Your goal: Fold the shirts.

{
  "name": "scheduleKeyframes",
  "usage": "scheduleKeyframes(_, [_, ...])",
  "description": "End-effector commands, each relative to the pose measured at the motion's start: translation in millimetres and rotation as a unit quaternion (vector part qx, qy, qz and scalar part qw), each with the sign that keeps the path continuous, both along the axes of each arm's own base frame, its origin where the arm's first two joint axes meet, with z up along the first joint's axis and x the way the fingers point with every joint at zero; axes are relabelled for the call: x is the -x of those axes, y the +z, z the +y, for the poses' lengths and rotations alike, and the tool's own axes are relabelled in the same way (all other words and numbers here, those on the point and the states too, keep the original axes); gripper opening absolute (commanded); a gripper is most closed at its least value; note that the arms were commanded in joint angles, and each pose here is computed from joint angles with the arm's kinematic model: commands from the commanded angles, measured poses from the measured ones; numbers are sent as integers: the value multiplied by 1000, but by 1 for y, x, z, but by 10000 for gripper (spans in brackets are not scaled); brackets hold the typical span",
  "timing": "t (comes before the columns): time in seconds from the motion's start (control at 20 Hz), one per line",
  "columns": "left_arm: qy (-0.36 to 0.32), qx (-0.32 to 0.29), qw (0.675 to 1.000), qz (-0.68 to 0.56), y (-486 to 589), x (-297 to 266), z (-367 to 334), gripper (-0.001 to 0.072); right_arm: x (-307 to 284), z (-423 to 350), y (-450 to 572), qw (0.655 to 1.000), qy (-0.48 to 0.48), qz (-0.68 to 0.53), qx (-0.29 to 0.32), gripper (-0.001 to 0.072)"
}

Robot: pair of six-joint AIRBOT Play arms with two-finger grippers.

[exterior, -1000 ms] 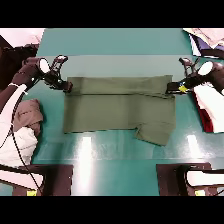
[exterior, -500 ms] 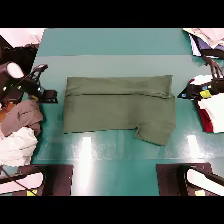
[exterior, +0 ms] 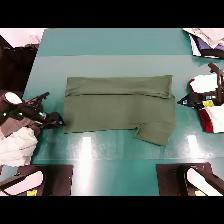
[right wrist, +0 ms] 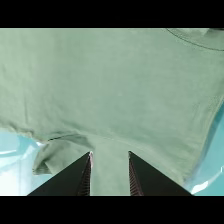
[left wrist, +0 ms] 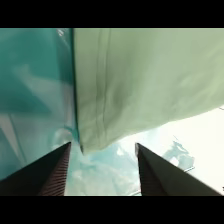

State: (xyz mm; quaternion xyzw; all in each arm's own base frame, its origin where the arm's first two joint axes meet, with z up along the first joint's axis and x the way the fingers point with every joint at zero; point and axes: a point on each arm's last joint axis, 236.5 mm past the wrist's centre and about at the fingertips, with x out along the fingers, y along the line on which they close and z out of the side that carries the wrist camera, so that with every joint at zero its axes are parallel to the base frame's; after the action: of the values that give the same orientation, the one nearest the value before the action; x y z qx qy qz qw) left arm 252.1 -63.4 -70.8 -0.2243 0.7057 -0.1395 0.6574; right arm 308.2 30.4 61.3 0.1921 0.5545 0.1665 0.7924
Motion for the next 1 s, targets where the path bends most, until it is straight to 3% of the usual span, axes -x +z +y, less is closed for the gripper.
scheduleKeyframes(0.0, [12, 14, 1000, 21, -15, 18, -7, 503, 3, 2, 6, 1000, 0, -12, 2, 267])
scheduleKeyframes(0.3, [15, 11, 1000, -9, -19, 4, -20, 492, 8, 2, 13, 1000, 4, -20, 8, 266])
scheduleKeyframes(0.35, [10, 8, 1000, -15, -20, 3, -23, 368, 11, 0, 10, 1000, 7, -13, 15, 267])
scheduleKeyframes(0.4, [3, 7, 1000, -19, -20, 2, -25, 95, 17, -5, 5, 1000, 8, 1, 29, 267])
scheduleKeyframes(0.45, [1, 6, 1000, -24, -19, -1, -27, 33, 24, -13, -1, 999, 3, 22, 47, 267])
scheduleKeyframes(0.65, [-10, 2, 999, -51, 1, -21, -24, 26, 61, -44, -27, 989, -22, 108, 95, 268])
scheduleKeyframes(0.75, [-15, 3, 998, -64, 13, -31, -24, 25, 85, -44, -53, 985, -44, 149, 71, 278])
scheduleKeyframes(0.8, [-16, 2, 997, -69, 16, -34, -24, 25, 99, -40, -69, 982, -47, 175, 59, 368])
scheduleKeyframes(0.85, [-16, 2, 997, -71, 17, -35, -24, 26, 111, -31, -85, 978, -48, 200, 40, 390])
scheduleKeyframes(0.95, [-16, 2, 997, -71, 17, -35, -24, 26, 124, -7, -108, 971, -49, 233, -12, 390])
